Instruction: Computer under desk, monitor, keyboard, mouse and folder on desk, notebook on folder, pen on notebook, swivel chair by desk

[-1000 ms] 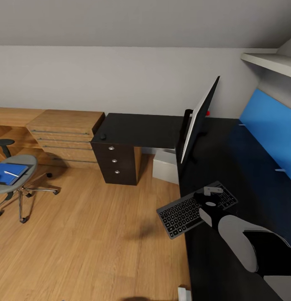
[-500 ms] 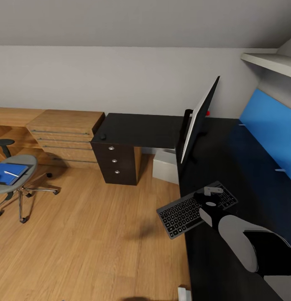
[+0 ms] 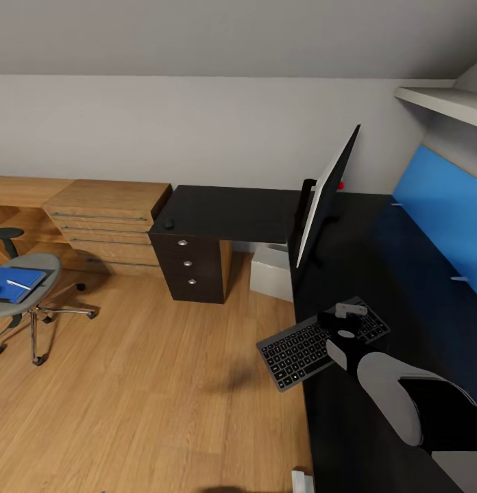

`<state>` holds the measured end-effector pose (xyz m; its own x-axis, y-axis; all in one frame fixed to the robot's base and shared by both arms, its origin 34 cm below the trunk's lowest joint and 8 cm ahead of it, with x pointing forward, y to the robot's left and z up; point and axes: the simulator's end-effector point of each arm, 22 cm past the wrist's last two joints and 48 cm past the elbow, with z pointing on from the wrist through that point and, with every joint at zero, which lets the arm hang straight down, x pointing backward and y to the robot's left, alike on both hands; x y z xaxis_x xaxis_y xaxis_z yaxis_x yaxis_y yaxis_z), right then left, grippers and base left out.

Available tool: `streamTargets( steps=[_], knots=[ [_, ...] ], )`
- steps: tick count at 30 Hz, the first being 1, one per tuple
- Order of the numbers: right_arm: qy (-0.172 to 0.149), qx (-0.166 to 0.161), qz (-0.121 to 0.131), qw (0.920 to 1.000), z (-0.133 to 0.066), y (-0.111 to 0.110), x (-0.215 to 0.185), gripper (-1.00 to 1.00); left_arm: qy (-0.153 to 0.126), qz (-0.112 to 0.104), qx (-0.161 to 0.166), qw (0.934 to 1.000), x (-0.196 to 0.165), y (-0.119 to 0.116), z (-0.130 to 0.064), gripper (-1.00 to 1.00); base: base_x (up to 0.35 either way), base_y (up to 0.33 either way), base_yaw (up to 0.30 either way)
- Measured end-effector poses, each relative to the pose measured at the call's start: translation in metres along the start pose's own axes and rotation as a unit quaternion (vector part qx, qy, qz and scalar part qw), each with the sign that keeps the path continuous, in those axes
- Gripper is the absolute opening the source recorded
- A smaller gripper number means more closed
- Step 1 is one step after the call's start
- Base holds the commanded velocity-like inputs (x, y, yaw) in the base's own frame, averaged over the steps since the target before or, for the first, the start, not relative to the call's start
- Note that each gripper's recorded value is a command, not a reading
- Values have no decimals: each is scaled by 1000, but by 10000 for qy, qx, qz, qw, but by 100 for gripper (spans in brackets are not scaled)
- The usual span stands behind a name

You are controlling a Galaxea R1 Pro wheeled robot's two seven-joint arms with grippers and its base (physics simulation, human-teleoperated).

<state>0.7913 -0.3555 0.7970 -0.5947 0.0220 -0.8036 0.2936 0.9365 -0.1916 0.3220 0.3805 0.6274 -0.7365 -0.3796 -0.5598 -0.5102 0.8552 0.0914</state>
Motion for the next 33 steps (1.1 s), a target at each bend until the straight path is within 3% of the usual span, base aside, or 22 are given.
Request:
streamTargets(
  steps=[12,19,22,26,33],
  knots=[
    [-541,-24,176,9984,0,2,-31,100,31,-14,-21,10000,2,1,0,100,0,0,0],
    [-671,-49,198,9975,0,5,-42,100,77,-4,-51,10000,6,4,-1,100,0,0,0],
    [-607,-57,167,9980,1,6,-44,100,84,-2,-54,10000,6,4,-1,100,0,0,0],
    [-62,-55,16,10000,9,7,-59,100,85,1,-60,9999,7,5,-1,100,0,0,0],
    [107,-101,20,9999,11,13,-97,100,86,13,-57,9999,7,5,-1,100,0,0,0]
  ],
)
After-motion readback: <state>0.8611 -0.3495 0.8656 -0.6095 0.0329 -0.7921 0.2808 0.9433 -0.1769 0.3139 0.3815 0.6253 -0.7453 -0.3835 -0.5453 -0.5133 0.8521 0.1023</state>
